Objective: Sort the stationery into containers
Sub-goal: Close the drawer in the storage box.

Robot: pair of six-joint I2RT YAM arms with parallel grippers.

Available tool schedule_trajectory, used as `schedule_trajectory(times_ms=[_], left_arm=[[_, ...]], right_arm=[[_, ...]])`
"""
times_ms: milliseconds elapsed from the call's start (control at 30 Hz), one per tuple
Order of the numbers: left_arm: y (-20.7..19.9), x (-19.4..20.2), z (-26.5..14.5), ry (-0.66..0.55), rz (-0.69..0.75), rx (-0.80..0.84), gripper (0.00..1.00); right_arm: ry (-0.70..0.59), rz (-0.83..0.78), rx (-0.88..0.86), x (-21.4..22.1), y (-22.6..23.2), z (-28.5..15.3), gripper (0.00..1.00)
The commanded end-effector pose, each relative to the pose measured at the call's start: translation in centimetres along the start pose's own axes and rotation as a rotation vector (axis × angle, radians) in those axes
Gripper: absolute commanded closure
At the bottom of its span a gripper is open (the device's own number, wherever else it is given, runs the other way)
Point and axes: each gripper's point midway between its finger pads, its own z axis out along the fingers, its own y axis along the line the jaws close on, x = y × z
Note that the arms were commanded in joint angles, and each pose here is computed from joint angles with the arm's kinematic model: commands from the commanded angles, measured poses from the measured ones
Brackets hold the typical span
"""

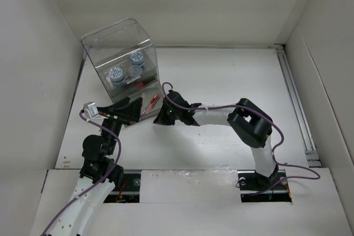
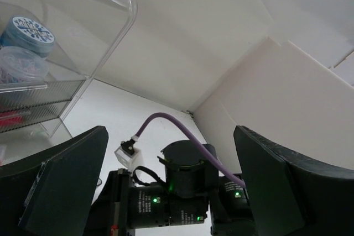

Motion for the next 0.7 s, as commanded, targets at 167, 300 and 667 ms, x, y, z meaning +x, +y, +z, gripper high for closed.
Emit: schedule_trajectory(times_ms=[167,300,667], left_arm=[[-1.0,-0.7,0.1,-0.023,-0.009,0.038,0.03],[-1.2,-0.9,0.0,-0.030,-0.010,0.044,0.03],[-0.8,-0.3,0.2,-0.010,-0.008,0.038,0.03]], right_arm=[[-0.072,-0.019,-0.033,-2.2,1.3,2.1,0.98],[-0.136,0.000,-0.007,-4.7,0.5,2.7,0.98],[-0.224,-0.007,-0.032,-9.2,1.9,4.0,0.98]])
